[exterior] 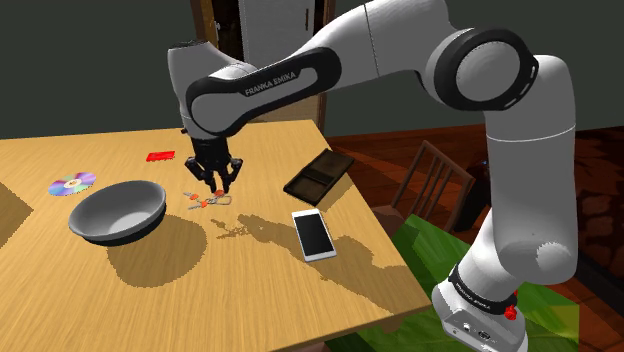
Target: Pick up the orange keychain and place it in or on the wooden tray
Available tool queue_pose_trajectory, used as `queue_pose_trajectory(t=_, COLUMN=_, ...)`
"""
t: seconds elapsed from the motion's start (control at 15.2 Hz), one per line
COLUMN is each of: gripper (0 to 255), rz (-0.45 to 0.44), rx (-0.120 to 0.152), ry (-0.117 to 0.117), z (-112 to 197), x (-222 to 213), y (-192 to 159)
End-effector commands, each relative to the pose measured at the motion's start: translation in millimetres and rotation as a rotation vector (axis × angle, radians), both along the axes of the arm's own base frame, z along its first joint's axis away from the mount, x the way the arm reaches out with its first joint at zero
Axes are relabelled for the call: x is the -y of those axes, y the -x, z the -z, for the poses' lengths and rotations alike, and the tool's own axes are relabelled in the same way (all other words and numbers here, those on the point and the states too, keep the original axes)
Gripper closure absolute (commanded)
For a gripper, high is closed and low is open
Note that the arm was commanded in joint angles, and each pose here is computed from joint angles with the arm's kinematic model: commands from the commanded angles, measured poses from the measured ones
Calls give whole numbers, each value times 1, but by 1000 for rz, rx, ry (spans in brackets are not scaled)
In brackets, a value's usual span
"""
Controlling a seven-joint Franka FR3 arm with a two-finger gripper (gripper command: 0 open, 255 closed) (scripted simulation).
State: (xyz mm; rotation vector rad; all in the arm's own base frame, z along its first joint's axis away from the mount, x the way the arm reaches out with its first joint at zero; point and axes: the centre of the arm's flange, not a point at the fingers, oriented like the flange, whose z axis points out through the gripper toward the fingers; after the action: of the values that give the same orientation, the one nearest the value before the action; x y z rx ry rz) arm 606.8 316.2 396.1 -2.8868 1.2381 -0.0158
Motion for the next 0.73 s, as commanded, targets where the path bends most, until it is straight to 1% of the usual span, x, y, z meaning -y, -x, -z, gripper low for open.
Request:
queue_pose_trajectory(t=0.0, gripper=255, rz=0, rx=-1, ry=0, z=-10, x=0, y=0)
queue_pose_trajectory(t=0.66, gripper=255, rz=0, rx=-1, ry=0, z=-60, x=0, y=0)
